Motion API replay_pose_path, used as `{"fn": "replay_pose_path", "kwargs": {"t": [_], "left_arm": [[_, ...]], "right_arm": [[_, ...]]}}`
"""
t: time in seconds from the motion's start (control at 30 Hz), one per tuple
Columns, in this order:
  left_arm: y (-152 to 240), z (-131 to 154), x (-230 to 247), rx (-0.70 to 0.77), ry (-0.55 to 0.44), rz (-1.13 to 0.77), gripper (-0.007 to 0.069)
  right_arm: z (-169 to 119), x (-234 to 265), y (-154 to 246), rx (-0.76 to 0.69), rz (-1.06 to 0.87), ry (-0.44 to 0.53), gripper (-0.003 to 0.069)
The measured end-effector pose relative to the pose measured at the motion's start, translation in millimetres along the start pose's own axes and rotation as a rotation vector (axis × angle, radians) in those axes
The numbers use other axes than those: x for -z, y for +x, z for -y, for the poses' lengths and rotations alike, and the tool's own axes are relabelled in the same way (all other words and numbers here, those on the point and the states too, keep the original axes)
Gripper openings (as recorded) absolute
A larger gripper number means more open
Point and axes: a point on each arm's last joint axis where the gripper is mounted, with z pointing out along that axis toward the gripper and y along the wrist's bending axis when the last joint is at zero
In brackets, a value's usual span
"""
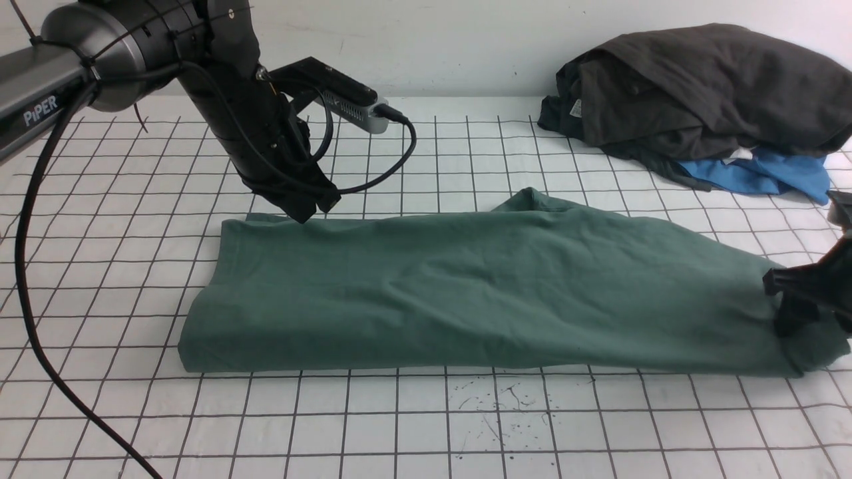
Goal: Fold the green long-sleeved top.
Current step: Use the right arm to drag the right edge of the fabric to the left and folds it over the left edge
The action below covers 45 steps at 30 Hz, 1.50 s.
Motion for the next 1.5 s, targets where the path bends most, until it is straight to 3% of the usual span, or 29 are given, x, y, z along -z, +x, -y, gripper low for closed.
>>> {"fn": "replay_pose_path", "kwargs": {"t": [0.07, 0.23, 0.47, 0.67, 0.8, 0.83, 0.9, 0.97, 1.03, 1.2, 1.37, 1.5], "left_arm": [[0.2, 0.1, 0.0, 0.000, 0.001, -0.002, -0.0008], [0.7, 0.2, 0.0, -0.001, 0.002, -0.008, -0.0008], [1.7, 0.8, 6.2, -0.007, -0.007, -0.009, -0.0008], [6.6, 6.4, 60.6, -0.046, -0.094, 0.045, -0.0008], [23.1, 22.2, 141.1, -0.063, -0.198, 0.157, -0.0008], [28.5, 27.7, 160.3, -0.056, -0.215, 0.195, -0.0008], [33.7, 32.3, 175.3, -0.054, -0.228, 0.223, -0.0008], [46.1, 42.5, 205.0, -0.048, -0.251, 0.274, -0.0008], [58.4, 52.0, 229.5, -0.049, -0.270, 0.321, -0.0008], [78.7, 66.7, 265.2, -0.024, -0.299, 0.409, -0.0008], [86.2, 71.9, 276.5, 0.013, -0.301, 0.442, -0.0007], [90.2, 74.2, 279.8, 0.023, -0.302, 0.451, -0.0007]], "right_arm": [[0.9, 0.0, 0.1, 0.020, -0.001, 0.010, 0.0189], [1.3, 15.3, -0.3, 0.035, 0.030, 0.022, 0.0025], [6.5, 77.1, 0.8, 0.094, 0.162, 0.117, 0.0020], [-1.2, 146.0, -9.1, 0.113, 0.294, 0.141, 0.0020], [-63.6, 209.4, -25.7, 0.308, 0.451, 0.057, 0.0020], [-93.9, 220.3, -26.6, 0.382, 0.487, -0.001, 0.0020], [-116.9, 227.6, -26.7, 0.438, 0.513, -0.039, 0.0020], [-169.0, 238.4, -25.2, 0.545, 0.559, -0.128, 0.0020], [-218.9, 232.4, -21.2, 0.635, 0.554, -0.207, 0.0020], [-310.1, 189.4, -14.5, 0.728, 0.478, -0.326, 0.0020], [-373.8, 139.0, -4.4, 0.746, 0.398, -0.414, 0.0020], [-406.4, 102.6, 6.3, 0.768, 0.336, -0.449, 0.0020]]}}
